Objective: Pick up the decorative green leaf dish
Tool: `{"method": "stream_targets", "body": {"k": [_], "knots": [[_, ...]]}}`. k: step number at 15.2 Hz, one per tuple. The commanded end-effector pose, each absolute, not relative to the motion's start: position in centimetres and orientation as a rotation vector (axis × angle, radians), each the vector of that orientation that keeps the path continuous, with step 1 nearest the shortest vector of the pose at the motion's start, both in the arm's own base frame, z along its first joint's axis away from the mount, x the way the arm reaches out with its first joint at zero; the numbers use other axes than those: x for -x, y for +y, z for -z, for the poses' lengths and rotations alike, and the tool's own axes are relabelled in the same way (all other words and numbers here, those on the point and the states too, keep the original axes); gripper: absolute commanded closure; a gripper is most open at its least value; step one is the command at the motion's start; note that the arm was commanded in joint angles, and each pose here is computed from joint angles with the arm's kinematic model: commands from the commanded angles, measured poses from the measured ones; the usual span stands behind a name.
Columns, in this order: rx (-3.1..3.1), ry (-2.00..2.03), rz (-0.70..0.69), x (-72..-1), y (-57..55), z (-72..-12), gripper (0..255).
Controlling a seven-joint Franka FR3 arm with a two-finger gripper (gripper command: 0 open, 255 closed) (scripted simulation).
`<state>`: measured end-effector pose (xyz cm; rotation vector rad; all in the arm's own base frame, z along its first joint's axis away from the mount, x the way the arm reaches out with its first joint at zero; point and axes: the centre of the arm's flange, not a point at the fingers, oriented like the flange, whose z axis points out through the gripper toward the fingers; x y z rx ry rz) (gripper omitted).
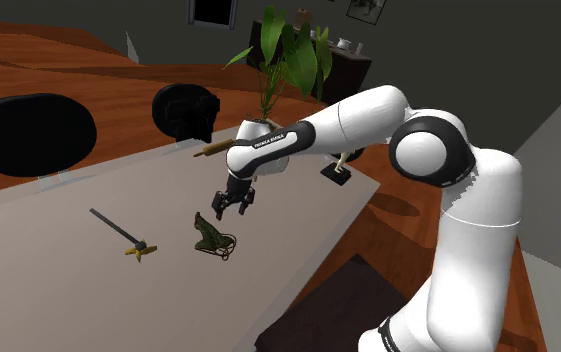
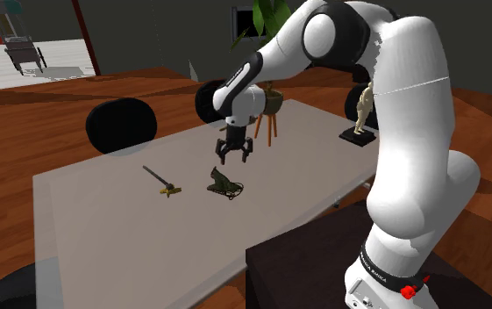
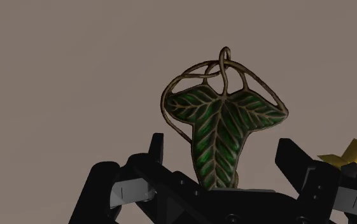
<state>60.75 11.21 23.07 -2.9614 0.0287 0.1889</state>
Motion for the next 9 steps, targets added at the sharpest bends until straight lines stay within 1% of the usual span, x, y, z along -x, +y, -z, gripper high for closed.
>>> {"method": "stream_targets", "body": {"k": [1, 6, 9], "knots": [[2.951, 0.040, -0.190, -62.6, 12.0, -21.0, 0], [2.925, 0.065, -0.195, -66.8, 14.2, -16.5, 0], [2.923, 0.068, -0.196, -67.2, 14.4, -15.0, 0]]}}
